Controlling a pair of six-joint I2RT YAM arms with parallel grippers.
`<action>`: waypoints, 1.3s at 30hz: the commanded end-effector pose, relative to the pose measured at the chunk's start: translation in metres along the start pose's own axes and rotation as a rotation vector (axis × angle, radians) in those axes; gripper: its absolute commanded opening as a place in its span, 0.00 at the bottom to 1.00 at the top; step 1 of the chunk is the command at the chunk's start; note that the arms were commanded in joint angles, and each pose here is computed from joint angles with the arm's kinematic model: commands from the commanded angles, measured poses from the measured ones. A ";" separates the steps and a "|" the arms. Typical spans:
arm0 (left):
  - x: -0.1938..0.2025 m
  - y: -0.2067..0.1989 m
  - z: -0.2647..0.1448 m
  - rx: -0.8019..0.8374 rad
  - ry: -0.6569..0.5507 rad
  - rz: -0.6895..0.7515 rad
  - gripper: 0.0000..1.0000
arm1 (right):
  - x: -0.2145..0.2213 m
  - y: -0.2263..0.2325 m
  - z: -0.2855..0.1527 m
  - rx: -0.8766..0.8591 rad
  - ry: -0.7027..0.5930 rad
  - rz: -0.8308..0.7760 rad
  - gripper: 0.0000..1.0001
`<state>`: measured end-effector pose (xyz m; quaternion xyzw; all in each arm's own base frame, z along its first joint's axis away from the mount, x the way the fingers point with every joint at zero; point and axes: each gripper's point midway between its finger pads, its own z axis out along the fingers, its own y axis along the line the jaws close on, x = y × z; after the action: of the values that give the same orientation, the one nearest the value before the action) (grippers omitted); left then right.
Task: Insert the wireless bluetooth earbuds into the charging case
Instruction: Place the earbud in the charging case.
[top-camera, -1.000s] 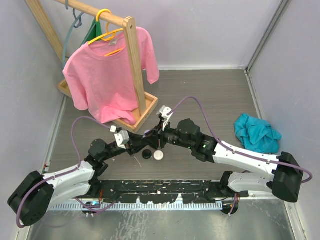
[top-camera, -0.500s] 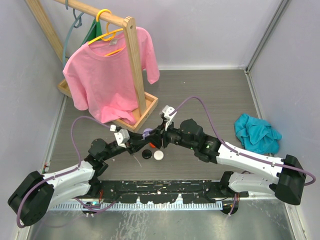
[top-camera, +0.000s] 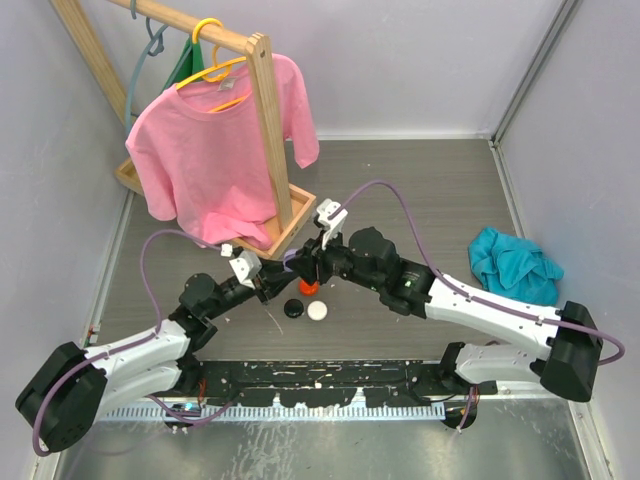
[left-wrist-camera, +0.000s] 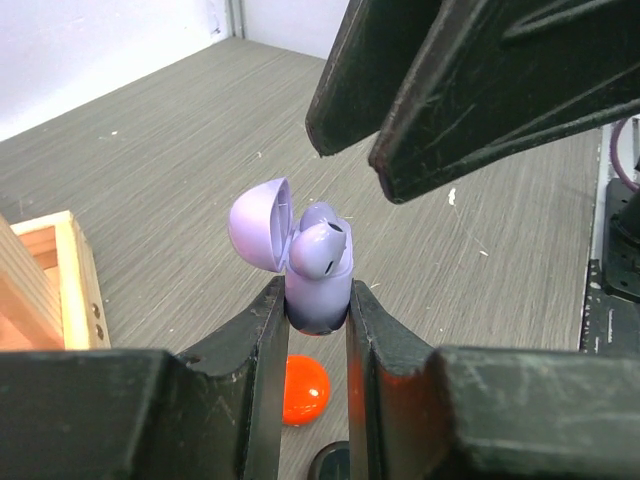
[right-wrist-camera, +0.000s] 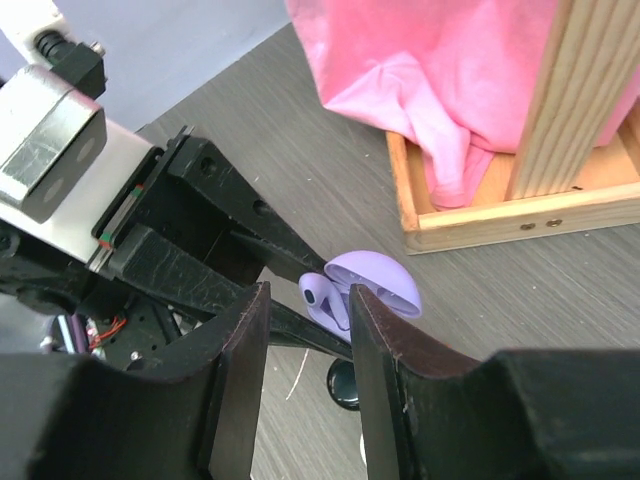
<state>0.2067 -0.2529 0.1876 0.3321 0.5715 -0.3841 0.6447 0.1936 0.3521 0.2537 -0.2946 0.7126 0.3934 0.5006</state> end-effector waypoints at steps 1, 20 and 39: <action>-0.023 0.017 0.008 -0.074 -0.051 0.036 0.00 | -0.029 -0.005 0.006 0.093 -0.056 -0.010 0.43; -0.025 0.013 0.008 -0.056 -0.061 0.040 0.00 | -0.018 -0.019 0.028 0.251 0.006 -0.050 0.43; -0.027 0.011 0.007 -0.049 -0.075 0.043 0.00 | -0.009 -0.028 0.013 0.292 0.019 -0.043 0.33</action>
<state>0.2160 -0.2481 0.1805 0.3153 0.5945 -0.3655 0.6431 0.2248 0.3551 0.2301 -0.2532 0.7738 0.2624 0.5179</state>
